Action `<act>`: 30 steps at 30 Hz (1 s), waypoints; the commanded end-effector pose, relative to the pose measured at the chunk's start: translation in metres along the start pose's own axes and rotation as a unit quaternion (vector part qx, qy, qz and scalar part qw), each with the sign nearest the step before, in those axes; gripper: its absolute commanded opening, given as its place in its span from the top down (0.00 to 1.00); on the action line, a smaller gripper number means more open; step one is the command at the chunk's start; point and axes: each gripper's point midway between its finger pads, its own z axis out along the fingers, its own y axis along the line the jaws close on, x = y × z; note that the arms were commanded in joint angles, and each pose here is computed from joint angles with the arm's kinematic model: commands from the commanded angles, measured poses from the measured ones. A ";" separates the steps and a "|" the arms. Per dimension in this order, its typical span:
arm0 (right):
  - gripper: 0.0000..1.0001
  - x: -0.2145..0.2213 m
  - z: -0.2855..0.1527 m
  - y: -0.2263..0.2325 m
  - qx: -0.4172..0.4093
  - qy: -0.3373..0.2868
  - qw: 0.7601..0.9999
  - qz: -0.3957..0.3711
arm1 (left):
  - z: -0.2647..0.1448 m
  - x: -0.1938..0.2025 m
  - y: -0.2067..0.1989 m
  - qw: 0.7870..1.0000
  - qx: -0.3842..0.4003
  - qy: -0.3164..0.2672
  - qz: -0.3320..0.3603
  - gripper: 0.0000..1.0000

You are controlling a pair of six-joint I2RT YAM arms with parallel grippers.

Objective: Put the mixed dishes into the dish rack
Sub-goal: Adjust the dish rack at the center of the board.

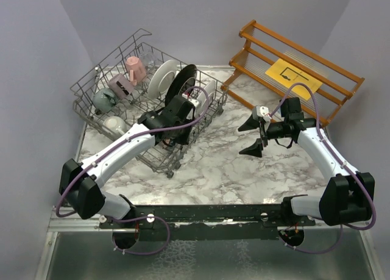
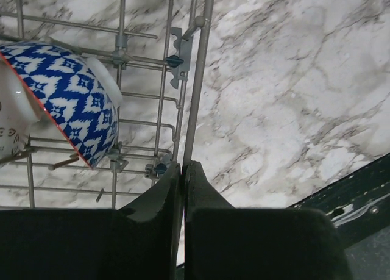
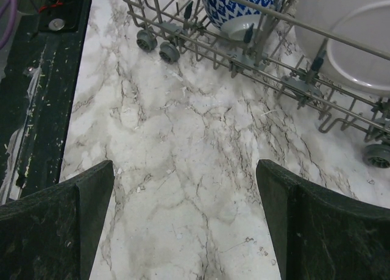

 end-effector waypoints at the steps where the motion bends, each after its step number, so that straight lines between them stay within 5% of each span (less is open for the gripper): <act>1: 0.00 -0.002 -0.003 0.002 0.002 -0.005 1.000 -0.008 | 0.012 -0.050 -0.060 0.990 0.129 -0.059 -0.024 1.00; 22: 0.00 -0.001 -0.007 -0.002 0.011 -0.005 1.000 -0.001 | 0.047 -0.103 -0.095 0.970 0.200 -0.131 -0.041 1.00; 30: 0.00 0.002 -0.007 -0.003 0.011 -0.006 1.000 0.005 | 0.012 -0.117 -0.063 0.969 0.155 -0.190 -0.026 0.62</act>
